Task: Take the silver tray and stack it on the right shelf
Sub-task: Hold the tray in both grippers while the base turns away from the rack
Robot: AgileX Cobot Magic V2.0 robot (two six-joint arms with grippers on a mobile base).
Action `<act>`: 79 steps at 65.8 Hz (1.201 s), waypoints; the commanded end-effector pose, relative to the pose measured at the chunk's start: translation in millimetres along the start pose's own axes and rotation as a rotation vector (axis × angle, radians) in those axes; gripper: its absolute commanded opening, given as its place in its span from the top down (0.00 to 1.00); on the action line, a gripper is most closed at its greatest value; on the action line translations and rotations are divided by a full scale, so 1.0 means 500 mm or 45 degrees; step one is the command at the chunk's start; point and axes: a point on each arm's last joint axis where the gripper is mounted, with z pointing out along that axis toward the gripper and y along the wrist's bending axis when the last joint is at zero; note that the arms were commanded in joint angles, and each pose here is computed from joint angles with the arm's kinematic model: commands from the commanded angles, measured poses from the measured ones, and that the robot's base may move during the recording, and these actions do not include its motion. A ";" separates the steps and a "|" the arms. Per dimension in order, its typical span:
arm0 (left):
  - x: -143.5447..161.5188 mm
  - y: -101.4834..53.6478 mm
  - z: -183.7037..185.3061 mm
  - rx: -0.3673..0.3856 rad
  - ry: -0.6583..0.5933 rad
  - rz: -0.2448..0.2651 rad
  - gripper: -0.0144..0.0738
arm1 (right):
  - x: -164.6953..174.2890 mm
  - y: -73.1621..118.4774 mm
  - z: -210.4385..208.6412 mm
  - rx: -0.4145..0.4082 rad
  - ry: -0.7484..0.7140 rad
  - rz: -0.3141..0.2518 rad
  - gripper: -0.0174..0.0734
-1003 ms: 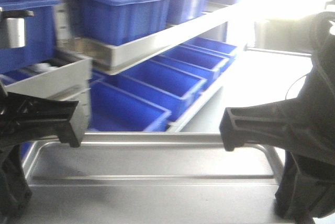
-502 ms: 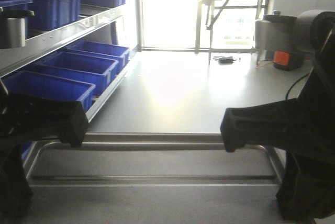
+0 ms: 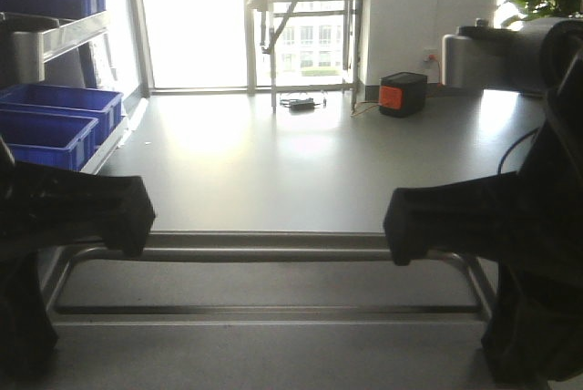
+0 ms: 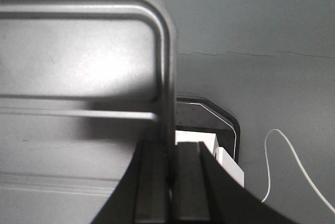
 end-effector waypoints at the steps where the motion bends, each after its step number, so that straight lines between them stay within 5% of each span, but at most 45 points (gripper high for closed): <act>1: -0.002 0.005 -0.019 -0.020 -0.023 0.055 0.95 | -0.014 0.001 -0.021 -0.014 -0.073 -0.051 0.74; 79: -0.002 0.005 -0.019 -0.020 -0.023 0.055 0.95 | -0.014 0.001 -0.021 -0.013 -0.072 -0.051 0.74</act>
